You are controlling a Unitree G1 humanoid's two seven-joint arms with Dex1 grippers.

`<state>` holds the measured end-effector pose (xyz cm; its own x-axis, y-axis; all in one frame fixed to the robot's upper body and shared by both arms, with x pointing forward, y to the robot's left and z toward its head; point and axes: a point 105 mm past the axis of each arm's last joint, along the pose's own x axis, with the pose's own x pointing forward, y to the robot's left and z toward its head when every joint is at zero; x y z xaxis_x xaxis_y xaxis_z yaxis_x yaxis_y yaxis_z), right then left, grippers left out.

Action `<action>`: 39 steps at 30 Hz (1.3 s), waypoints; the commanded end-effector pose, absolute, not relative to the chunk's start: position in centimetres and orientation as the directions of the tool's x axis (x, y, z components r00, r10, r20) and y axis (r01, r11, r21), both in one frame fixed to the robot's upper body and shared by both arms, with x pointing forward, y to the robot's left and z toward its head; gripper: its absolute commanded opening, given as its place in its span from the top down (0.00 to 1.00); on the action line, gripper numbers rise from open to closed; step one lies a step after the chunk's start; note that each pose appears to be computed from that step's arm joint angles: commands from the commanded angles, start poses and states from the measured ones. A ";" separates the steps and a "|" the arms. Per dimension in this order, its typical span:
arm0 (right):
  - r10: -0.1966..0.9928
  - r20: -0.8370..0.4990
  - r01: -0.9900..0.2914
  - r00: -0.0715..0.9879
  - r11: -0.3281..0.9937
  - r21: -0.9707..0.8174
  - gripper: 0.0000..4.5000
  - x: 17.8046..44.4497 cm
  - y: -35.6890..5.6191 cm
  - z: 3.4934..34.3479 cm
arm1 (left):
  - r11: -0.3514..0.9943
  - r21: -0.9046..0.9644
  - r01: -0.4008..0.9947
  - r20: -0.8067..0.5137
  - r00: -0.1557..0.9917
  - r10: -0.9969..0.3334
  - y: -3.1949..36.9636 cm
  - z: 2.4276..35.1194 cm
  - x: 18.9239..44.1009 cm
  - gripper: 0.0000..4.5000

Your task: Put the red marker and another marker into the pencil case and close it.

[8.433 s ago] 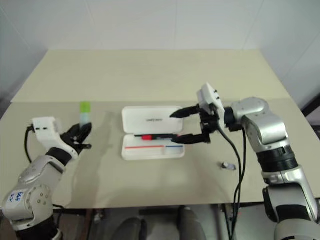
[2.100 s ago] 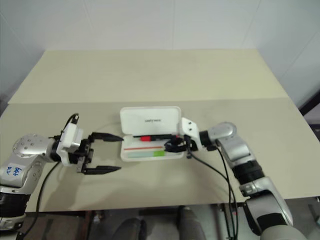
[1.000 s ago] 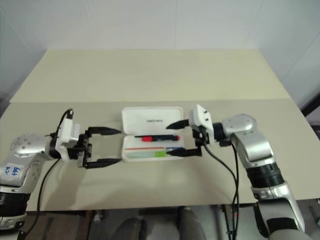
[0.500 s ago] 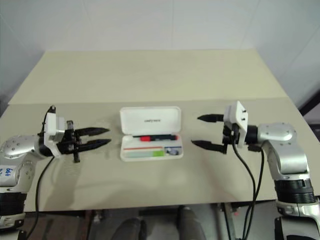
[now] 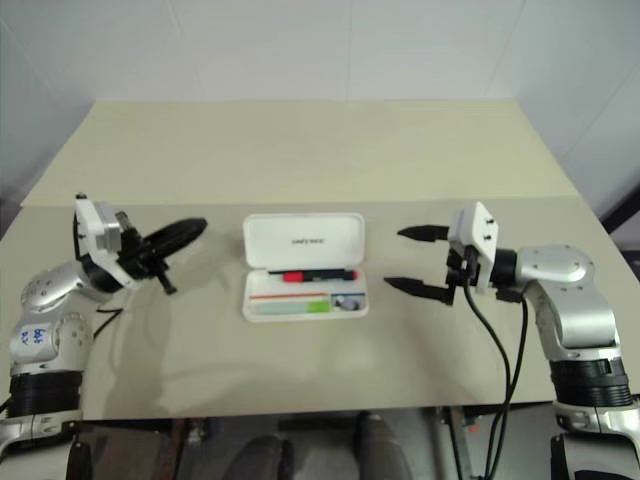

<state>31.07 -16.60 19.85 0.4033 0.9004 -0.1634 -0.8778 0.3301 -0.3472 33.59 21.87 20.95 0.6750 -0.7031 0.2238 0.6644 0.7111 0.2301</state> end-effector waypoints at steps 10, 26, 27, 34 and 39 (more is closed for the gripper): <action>0.900 -0.130 -0.856 0.416 0.339 -0.391 0.00 31.0 -16.3 20.7 | 0.794 0.138 0.592 0.142 0.782 -0.608 20.5 18.7 38.4 1.00; 0.905 -0.109 -0.857 0.412 0.344 -0.383 0.00 31.0 -15.8 20.4 | 0.681 0.152 0.717 0.169 0.660 -0.732 16.6 18.9 38.4 1.00; 0.905 -0.109 -0.858 0.412 0.344 -0.382 0.00 31.0 -15.7 20.4 | 0.674 0.158 0.721 0.173 0.652 -0.738 16.6 19.0 38.3 1.00; 0.907 -0.104 -0.863 0.408 0.345 -0.370 0.00 30.9 -15.5 19.9 | 0.519 0.313 0.795 0.138 0.503 -0.853 16.3 19.3 35.4 1.00; 0.906 -0.102 -0.863 0.410 0.350 -0.365 0.00 30.9 -15.4 19.7 | 0.328 0.371 0.869 0.003 0.352 -0.936 14.9 18.0 33.3 1.00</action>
